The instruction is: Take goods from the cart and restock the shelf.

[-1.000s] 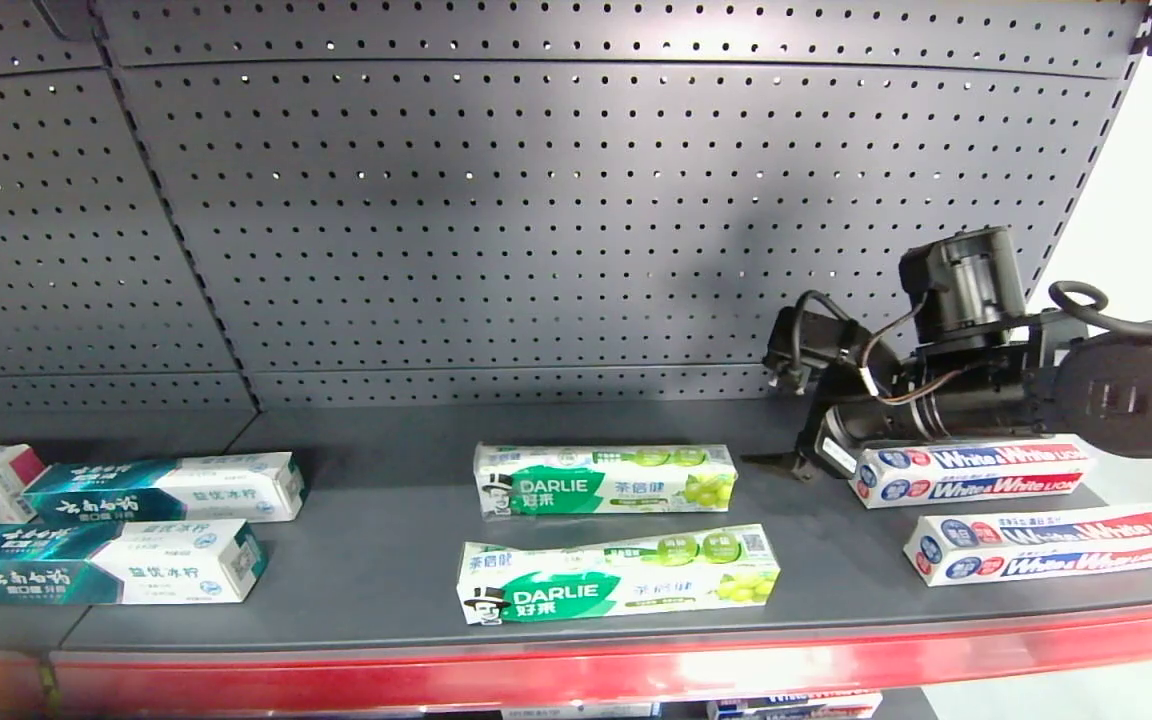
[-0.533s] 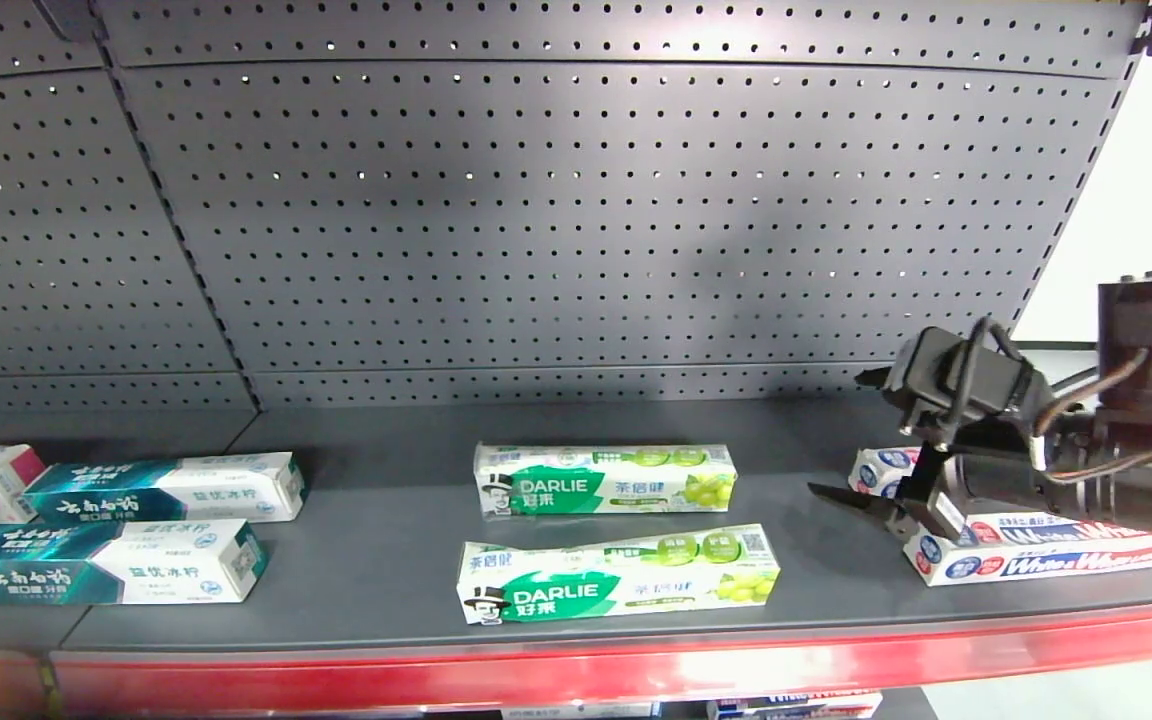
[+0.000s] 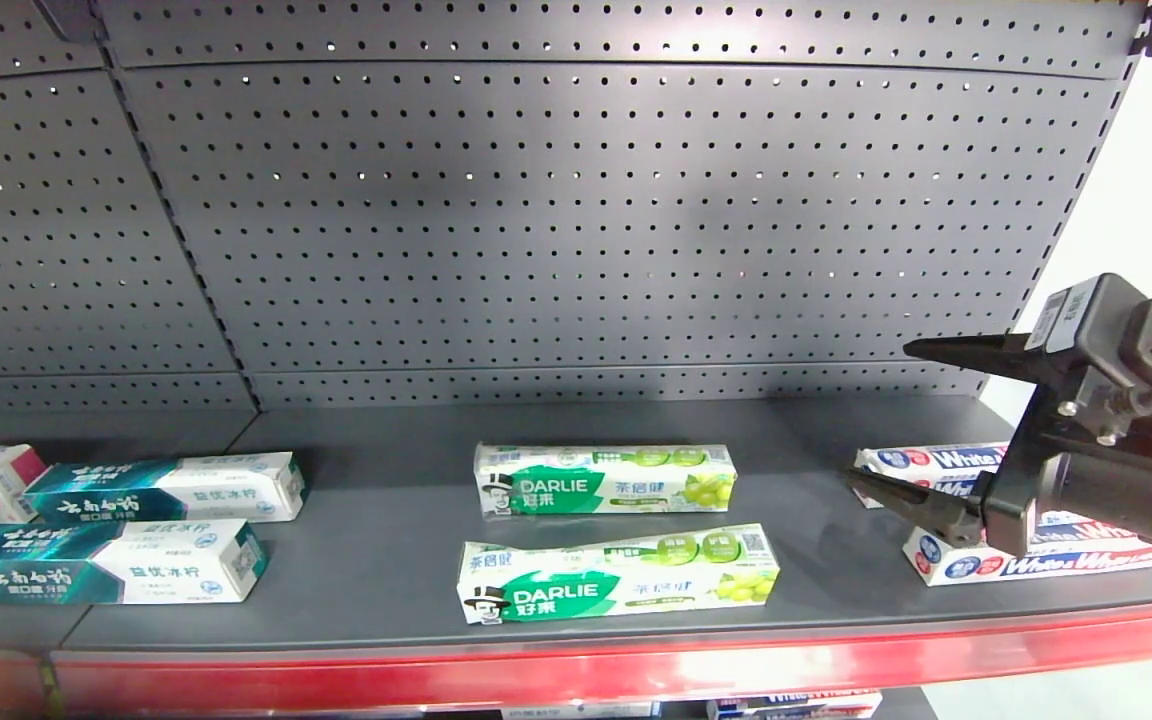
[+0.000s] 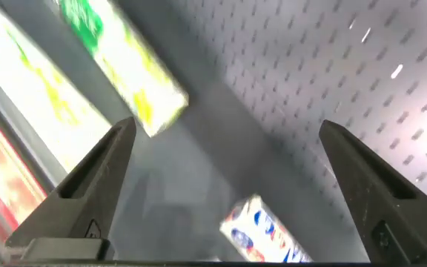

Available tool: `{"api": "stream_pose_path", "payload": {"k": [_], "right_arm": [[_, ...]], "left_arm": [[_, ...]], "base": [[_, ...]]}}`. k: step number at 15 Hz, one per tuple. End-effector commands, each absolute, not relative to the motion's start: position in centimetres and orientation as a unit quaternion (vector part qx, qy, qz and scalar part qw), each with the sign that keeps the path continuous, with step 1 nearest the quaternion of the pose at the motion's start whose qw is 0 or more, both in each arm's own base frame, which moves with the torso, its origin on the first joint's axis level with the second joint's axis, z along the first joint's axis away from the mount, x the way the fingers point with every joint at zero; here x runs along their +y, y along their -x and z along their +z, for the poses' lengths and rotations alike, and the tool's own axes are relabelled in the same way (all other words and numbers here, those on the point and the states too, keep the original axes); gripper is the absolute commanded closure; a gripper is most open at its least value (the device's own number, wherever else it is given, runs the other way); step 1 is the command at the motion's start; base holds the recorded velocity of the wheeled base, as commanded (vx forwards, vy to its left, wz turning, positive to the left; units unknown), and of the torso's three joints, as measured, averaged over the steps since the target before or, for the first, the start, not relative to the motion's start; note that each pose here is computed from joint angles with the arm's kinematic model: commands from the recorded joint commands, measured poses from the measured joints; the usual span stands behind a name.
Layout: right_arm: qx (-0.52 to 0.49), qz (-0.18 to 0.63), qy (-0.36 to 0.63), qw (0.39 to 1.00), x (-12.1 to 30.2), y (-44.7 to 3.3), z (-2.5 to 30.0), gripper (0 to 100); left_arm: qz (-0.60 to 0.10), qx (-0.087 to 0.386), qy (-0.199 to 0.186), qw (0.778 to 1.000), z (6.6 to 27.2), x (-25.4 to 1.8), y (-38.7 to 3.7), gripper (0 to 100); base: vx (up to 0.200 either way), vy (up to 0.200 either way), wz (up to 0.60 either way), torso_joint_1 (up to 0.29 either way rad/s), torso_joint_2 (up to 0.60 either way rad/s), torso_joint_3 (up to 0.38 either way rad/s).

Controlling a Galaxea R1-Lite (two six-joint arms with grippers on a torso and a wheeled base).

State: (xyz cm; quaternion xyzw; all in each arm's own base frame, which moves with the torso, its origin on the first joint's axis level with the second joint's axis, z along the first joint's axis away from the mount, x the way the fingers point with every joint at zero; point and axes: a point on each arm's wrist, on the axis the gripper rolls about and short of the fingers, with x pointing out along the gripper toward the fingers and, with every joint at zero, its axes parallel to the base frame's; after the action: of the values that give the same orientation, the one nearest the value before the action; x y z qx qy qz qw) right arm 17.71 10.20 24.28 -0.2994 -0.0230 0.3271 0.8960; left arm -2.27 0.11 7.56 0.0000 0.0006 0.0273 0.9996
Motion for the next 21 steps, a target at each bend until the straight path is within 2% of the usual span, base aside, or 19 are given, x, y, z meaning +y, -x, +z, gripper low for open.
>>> {"api": "stream_pose_path", "payload": {"k": [1,5,7,8,9,10,11,12,14,16,17,19,20,21], "right_arm": [[-0.041,0.332,0.299,0.894,11.1,-16.5,24.8,0],[-0.025,0.333,0.293,0.896,10.6,-17.1,24.4,0],[-0.017,0.334,0.291,0.896,10.6,-17.1,24.1,0],[-0.006,0.322,0.284,0.903,10.4,-17.2,23.9,0],[0.010,0.317,0.263,0.911,10.5,-17.0,23.4,0],[0.019,0.316,0.247,0.916,10.6,-16.9,23.2,0],[0.027,0.307,0.212,0.927,11.1,-16.7,23.1,0],[0.024,0.304,0.190,0.933,11.3,-16.5,23.2,0],[0.015,0.315,0.170,0.934,11.7,-16.0,22.2,0],[0.022,0.326,0.173,0.929,11.7,-15.4,20.8,0],[0.028,0.327,0.174,0.929,11.2,-14.8,20.1,0],[0.022,0.324,0.170,0.930,10.7,-14.3,20.2,0],[0.025,0.324,0.171,0.930,10.7,-14.3,20.1,0],[0.031,0.324,0.173,0.930,10.9,-14.5,19.8,0]], "left_arm": [[0.018,0.000,-0.008,1.000,7.5,0.1,2.3,0],[0.008,0.003,-0.007,1.000,7.6,0.0,2.3,0],[0.014,0.006,-0.020,1.000,8.1,0.0,2.2,0],[0.005,0.003,-0.051,0.999,13.8,0.1,2.2,0],[-0.001,0.018,-0.052,0.998,17.7,0.1,1.2,0],[-0.005,0.015,-0.057,0.998,19.7,0.1,0.6,0],[-0.014,0.012,-0.100,0.995,24.1,0.0,-1.6,0],[-0.023,0.018,-0.160,0.987,25.6,-0.1,-3.0,0],[-0.061,0.044,-0.206,0.976,26.5,-0.6,-5.8,0],[-0.103,0.060,-0.213,0.970,26.4,-1.3,-7.3,0],[-0.173,0.073,-0.198,0.962,26.5,-2.9,-9.1,0],[-0.240,0.086,-0.129,0.958,27.1,-5.6,-11.1,0],[-0.249,0.102,-0.106,0.957,26.6,-6.7,-12.3,0],[-0.248,0.118,-0.102,0.956,25.8,-7.5,-13.5,0]], "base": [[0.000,0.000,0.00,0.000,0.00,0.000],[0.000,0.000,0.00,0.000,0.00,0.000],[0.000,0.000,0.00,0.000,0.00,0.000],[0.000,0.000,0.00,0.000,0.00,0.000],[0.000,0.000,0.00,0.000,0.00,0.000],[0.000,0.000,0.00,0.000,0.00,0.000],[0.000,0.000,0.00,0.000,0.00,0.000],[0.000,0.000,0.00,0.000,0.00,0.000],[0.000,0.000,0.00,0.000,0.00,0.000],[0.000,0.000,0.00,0.000,0.00,0.000],[0.000,0.000,0.00,0.000,0.00,0.000],[0.000,0.000,0.00,0.000,0.00,0.000],[0.000,0.000,0.00,0.000,0.00,0.000],[0.000,0.000,0.00,0.000,0.00,0.000]]}}
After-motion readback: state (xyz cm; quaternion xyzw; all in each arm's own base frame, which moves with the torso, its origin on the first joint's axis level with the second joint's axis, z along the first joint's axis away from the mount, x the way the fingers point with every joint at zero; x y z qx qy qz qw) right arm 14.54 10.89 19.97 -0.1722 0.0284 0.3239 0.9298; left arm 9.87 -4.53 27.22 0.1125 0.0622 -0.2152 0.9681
